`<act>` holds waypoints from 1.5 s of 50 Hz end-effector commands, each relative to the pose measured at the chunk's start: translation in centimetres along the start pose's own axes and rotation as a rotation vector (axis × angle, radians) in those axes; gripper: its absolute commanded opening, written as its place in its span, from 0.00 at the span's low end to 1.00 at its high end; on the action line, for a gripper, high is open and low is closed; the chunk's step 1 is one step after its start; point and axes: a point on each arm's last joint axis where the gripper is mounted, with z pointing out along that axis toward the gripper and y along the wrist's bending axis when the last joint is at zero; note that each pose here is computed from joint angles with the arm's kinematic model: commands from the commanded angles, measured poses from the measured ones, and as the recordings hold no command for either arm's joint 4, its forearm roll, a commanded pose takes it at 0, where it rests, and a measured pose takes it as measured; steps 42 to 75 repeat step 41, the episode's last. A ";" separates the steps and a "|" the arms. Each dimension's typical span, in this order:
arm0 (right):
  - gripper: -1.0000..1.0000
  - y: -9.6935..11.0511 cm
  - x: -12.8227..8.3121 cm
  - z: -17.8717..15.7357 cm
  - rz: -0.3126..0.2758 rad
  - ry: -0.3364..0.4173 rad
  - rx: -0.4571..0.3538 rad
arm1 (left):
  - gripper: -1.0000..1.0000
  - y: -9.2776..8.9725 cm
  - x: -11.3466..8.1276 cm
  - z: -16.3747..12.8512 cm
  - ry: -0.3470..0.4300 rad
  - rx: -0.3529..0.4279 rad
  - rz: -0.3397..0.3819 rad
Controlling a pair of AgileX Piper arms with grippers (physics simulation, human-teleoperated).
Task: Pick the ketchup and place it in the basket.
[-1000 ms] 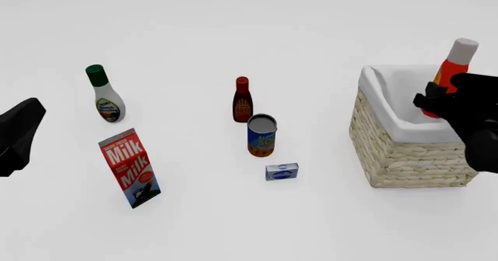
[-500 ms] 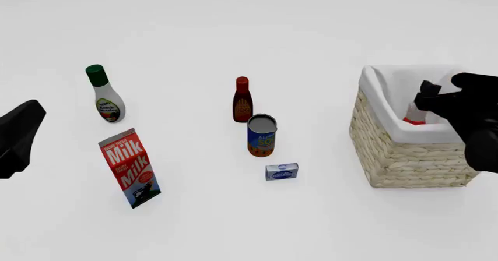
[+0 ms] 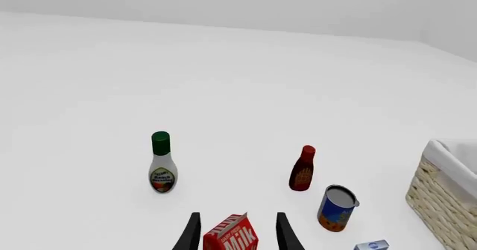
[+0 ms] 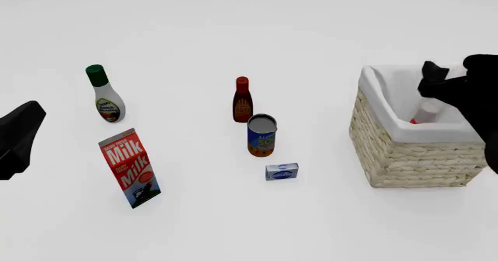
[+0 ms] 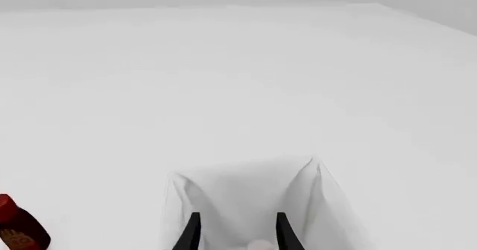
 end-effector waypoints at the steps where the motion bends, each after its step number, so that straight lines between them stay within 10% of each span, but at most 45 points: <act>1: 1.00 1.2 -2.3 -2.7 -0.015 -0.056 -0.047 | 1.00 0.0 0.0 -0.1 -0.002 0.000 -0.003; 41: 1.00 2.7 -3.5 -11.7 -0.015 -0.135 -0.165 | 1.00 0.0 0.9 1.5 0.004 0.012 -0.033; 75: 1.00 2.7 -3.5 -11.7 -0.015 -0.135 -0.165 | 1.00 0.0 0.9 1.5 0.004 0.012 -0.033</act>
